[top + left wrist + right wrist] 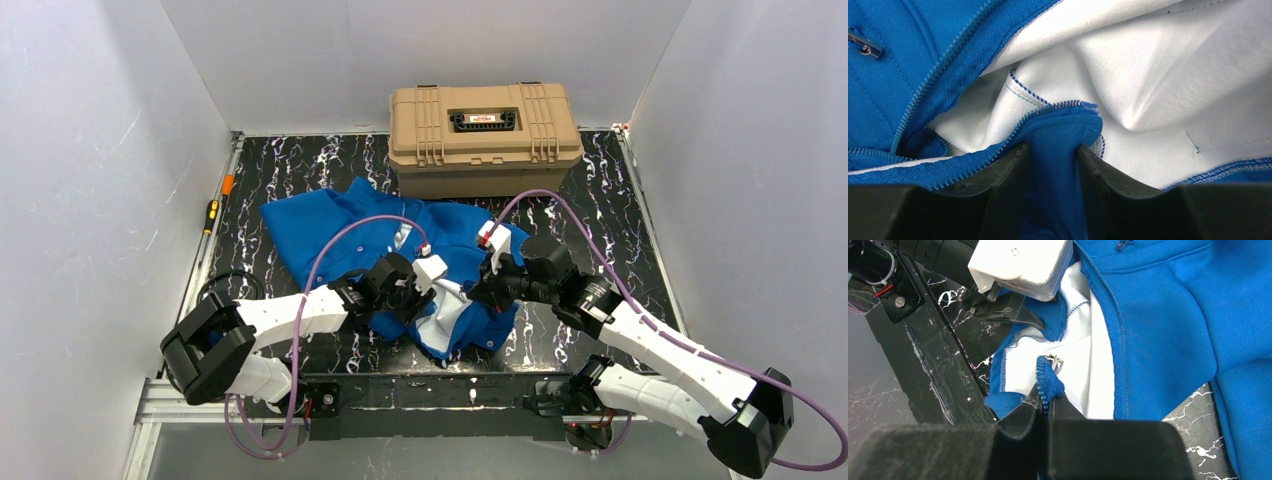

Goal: Zip up the jacket
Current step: Pick up the jacket from the center of the board.

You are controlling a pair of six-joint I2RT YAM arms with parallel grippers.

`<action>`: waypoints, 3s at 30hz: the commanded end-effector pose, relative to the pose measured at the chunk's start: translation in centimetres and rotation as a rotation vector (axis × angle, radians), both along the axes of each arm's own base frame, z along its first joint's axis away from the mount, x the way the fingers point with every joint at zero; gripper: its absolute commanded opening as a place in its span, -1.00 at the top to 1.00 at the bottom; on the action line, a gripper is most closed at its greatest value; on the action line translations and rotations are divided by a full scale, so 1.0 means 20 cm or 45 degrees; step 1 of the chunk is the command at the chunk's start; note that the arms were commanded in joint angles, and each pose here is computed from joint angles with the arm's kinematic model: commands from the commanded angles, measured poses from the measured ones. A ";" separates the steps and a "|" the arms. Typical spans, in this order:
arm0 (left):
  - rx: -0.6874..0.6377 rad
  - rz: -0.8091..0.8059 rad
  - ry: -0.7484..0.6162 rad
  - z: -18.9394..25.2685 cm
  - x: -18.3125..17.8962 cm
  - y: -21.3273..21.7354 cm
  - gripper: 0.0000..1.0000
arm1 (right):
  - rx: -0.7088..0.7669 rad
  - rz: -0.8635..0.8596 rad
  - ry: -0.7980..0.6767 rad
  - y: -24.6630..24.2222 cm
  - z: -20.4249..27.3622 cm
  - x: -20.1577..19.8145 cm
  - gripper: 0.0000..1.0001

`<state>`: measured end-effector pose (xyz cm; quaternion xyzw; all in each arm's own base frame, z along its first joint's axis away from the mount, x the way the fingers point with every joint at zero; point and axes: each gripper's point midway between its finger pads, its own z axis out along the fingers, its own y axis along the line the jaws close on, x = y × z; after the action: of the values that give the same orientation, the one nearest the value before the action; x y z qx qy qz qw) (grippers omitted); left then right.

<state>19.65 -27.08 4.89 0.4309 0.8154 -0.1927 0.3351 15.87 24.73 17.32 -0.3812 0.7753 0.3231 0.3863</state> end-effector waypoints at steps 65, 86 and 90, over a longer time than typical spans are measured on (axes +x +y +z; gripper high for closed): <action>-0.049 -0.531 -1.235 1.51 0.21 0.12 1.00 | 0.513 0.315 -0.177 0.34 0.70 0.14 0.97; -0.105 -0.688 -1.280 1.47 0.08 0.11 1.00 | 0.680 0.545 -0.241 0.40 0.79 0.03 0.97; -0.099 -0.702 -1.287 1.46 0.08 0.11 1.00 | 0.692 0.553 -0.201 0.40 0.78 0.04 0.97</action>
<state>22.09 -24.54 32.59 0.6507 0.4399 -0.0680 0.6152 16.70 32.53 30.49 -0.4373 0.5687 0.5439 0.4354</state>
